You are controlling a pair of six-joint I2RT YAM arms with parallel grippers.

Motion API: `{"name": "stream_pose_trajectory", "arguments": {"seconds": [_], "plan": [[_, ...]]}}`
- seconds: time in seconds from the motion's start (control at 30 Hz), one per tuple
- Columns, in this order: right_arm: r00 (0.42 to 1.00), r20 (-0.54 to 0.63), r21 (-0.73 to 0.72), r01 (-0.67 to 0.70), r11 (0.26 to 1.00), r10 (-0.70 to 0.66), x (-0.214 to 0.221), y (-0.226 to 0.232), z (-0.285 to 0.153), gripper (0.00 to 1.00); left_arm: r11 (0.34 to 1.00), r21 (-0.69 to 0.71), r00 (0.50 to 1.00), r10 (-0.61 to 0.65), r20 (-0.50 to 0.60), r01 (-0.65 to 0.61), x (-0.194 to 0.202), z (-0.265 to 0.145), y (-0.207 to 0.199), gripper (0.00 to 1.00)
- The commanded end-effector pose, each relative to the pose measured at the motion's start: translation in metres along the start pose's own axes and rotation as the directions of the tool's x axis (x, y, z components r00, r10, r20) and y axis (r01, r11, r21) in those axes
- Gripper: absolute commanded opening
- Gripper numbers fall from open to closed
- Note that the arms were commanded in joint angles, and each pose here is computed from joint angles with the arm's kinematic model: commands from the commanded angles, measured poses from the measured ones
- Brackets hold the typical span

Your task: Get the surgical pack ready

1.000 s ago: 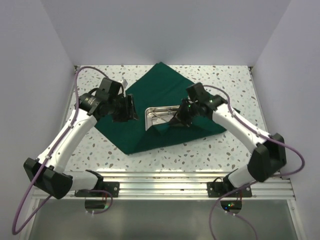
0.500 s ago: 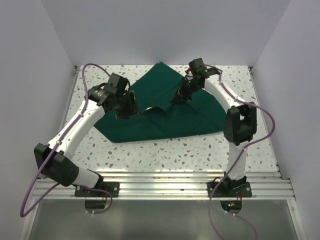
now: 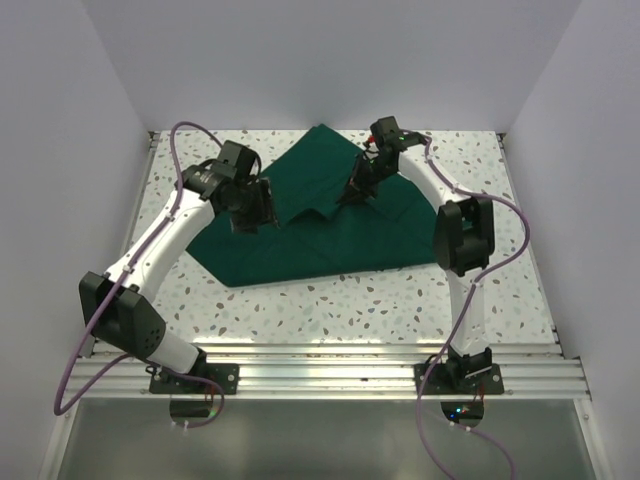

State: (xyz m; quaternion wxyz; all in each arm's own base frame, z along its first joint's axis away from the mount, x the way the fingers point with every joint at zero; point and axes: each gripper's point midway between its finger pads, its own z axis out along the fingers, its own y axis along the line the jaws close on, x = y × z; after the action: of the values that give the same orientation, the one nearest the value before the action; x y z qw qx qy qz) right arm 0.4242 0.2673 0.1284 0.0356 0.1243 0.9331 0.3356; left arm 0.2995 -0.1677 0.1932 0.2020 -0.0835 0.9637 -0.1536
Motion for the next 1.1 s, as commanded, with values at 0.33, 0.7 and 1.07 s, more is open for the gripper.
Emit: {"name": "stream_pose_trajectory", "arguments": {"seconds": [0.33,0.7,1.07], "plan": [[0.998,0.059,0.003,-0.027,1.000,0.027,-0.037,-0.006,0.001,0.08,0.999,0.039,0.999,0.004,0.034,-0.005,-0.018,-0.005,-0.002,0.59],[0.996,0.066,0.037,0.052,0.998,-0.054,-0.034,-0.009,-0.008,0.55,0.999,0.041,1.000,-0.011,0.014,0.010,-0.015,0.003,-0.001,0.59],[0.978,0.106,0.065,0.172,0.983,-0.178,-0.035,0.004,-0.016,0.49,0.998,0.064,1.000,-0.026,-0.011,0.026,-0.013,0.015,-0.006,0.59]]}}
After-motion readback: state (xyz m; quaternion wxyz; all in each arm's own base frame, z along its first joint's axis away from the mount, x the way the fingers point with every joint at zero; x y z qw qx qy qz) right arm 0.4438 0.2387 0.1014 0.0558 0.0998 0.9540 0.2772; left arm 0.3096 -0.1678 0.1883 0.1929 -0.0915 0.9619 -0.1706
